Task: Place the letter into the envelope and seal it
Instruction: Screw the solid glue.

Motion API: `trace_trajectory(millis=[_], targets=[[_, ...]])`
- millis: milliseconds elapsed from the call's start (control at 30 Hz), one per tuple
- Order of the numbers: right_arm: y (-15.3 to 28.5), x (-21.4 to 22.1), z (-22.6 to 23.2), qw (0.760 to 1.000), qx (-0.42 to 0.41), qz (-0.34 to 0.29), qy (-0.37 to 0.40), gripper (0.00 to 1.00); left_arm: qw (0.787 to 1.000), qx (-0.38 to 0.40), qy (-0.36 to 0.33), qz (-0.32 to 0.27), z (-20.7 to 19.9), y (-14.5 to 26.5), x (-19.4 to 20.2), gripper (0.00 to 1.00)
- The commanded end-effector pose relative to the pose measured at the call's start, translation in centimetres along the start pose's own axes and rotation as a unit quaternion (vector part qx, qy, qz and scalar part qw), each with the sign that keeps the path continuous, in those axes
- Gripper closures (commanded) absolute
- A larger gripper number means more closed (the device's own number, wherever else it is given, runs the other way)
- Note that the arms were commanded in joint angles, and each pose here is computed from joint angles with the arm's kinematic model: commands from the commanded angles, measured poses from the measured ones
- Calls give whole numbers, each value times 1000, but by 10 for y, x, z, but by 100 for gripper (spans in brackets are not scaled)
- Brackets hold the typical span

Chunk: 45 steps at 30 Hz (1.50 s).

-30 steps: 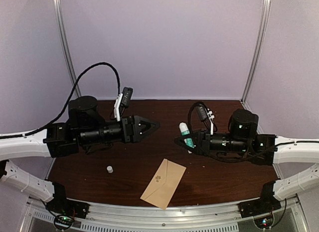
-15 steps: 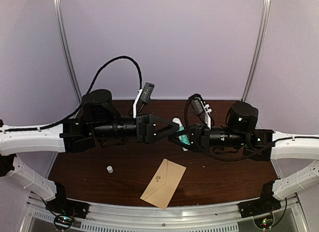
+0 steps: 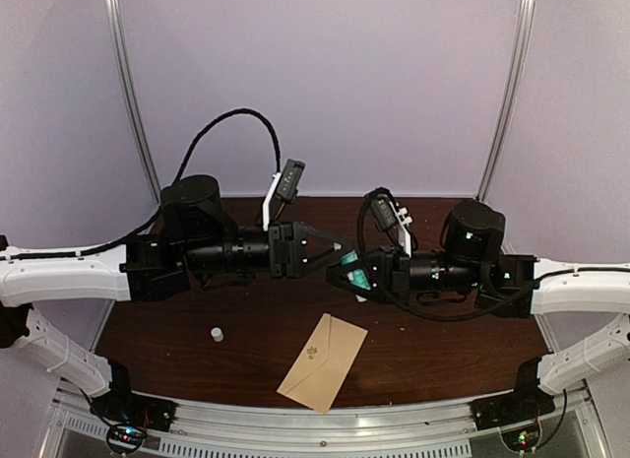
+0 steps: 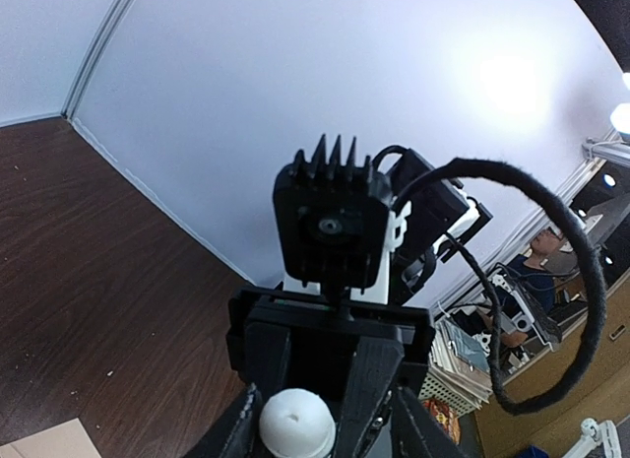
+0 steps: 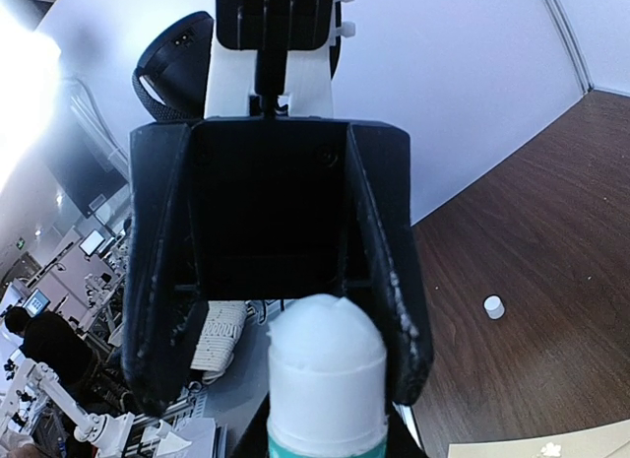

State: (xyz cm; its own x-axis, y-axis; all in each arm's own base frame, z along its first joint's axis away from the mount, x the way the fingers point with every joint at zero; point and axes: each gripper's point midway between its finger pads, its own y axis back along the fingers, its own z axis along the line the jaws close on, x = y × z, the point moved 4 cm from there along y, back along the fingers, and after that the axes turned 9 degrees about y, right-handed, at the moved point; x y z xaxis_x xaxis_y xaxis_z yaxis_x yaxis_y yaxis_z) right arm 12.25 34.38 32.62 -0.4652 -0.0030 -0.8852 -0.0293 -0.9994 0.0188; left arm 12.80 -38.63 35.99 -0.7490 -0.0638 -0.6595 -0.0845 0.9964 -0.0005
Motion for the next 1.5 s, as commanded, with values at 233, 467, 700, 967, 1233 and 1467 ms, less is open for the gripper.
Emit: trace_trajectory(millis=[233, 467, 700, 967, 1233, 1467], targets=[[-5, -14, 11, 1000, -18, -11, 19, 100, 1000, 21, 0, -12, -8, -3, -4, 66], [-6, -13, 10, 1000, -14, -8, 19, 100, 1000, 15, 5, -7, -3, -5, -1, 71], [-5, -16, 8, 1000, -2, -16, 22, 100, 1000, 13, 9, 0, -1, -5, 2, 79], [-4, -15, 4, 1000, 10, -15, 17, 92, 1000, 1, 10, -23, -2, 2, -4, 91], [10, -4, 11, 1000, 0, -2, 3, 62, 998, -31, 17, -59, 2, 15, -15, 94], [19, 2, 21, 1000, -27, 7, -10, 66, 997, -33, 20, -60, 2, 16, -16, 94]])
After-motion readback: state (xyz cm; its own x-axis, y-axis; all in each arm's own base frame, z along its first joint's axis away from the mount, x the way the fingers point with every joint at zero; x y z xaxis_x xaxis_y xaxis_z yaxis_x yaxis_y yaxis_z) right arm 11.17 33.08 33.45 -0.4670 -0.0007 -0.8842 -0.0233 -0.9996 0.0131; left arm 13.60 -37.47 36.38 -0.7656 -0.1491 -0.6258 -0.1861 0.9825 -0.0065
